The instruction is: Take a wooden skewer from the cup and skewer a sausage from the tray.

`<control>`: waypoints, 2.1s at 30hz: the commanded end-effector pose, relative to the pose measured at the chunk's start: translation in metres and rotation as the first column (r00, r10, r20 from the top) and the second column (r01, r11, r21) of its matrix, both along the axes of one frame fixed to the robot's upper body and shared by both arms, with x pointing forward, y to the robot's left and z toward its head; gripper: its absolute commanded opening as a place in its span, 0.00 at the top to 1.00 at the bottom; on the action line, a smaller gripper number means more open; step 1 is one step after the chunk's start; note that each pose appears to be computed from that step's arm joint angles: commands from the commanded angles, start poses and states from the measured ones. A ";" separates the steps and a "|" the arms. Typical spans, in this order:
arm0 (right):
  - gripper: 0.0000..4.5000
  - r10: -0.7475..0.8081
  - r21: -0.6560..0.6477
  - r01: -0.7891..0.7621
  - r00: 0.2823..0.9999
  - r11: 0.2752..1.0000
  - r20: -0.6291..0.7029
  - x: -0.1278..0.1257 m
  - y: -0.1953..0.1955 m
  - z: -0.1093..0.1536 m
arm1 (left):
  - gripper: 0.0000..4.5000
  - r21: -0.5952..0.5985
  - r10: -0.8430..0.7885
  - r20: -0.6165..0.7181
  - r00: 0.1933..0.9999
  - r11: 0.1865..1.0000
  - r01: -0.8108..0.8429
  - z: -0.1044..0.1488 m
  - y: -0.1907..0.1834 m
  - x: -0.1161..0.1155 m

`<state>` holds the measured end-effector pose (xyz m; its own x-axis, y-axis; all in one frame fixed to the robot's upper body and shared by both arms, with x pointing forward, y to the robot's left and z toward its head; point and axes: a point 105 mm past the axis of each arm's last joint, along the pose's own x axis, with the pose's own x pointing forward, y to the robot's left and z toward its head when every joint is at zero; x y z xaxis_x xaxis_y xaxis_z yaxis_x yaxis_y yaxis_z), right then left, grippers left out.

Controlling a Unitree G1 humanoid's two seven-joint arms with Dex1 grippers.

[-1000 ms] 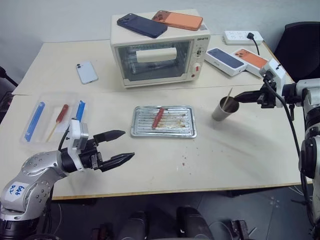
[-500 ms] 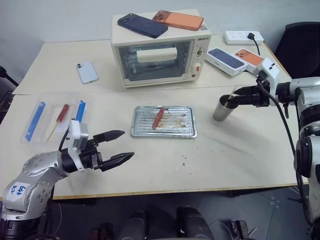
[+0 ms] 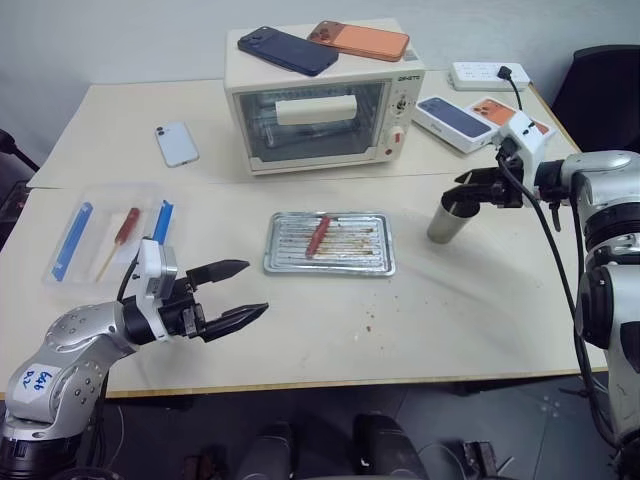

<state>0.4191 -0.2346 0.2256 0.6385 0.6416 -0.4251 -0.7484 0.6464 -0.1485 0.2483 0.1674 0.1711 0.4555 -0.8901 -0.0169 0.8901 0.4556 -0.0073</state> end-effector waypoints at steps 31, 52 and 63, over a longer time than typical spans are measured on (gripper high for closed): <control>0.99 0.272 0.716 -0.320 0.944 0.620 0.186 -0.042 0.048 0.130 | 0.00 -0.183 0.139 0.303 0.943 0.979 -0.086 0.037 -0.029 0.030; 0.99 0.371 0.938 -0.162 0.928 0.308 0.038 -0.116 0.159 0.053 | 0.00 -0.383 0.183 0.437 0.880 0.924 -0.002 0.070 -0.102 0.053; 1.00 0.359 0.945 -0.130 0.933 0.301 0.014 -0.117 0.161 0.046 | 0.55 -0.384 0.181 0.435 0.882 0.923 0.000 0.071 -0.101 0.052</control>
<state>0.3101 -0.0745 0.2618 0.4030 0.8002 0.4443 -0.8021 0.0750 0.5925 0.3060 0.0657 0.2322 0.4328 -0.7507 0.4991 0.7972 0.5772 0.1770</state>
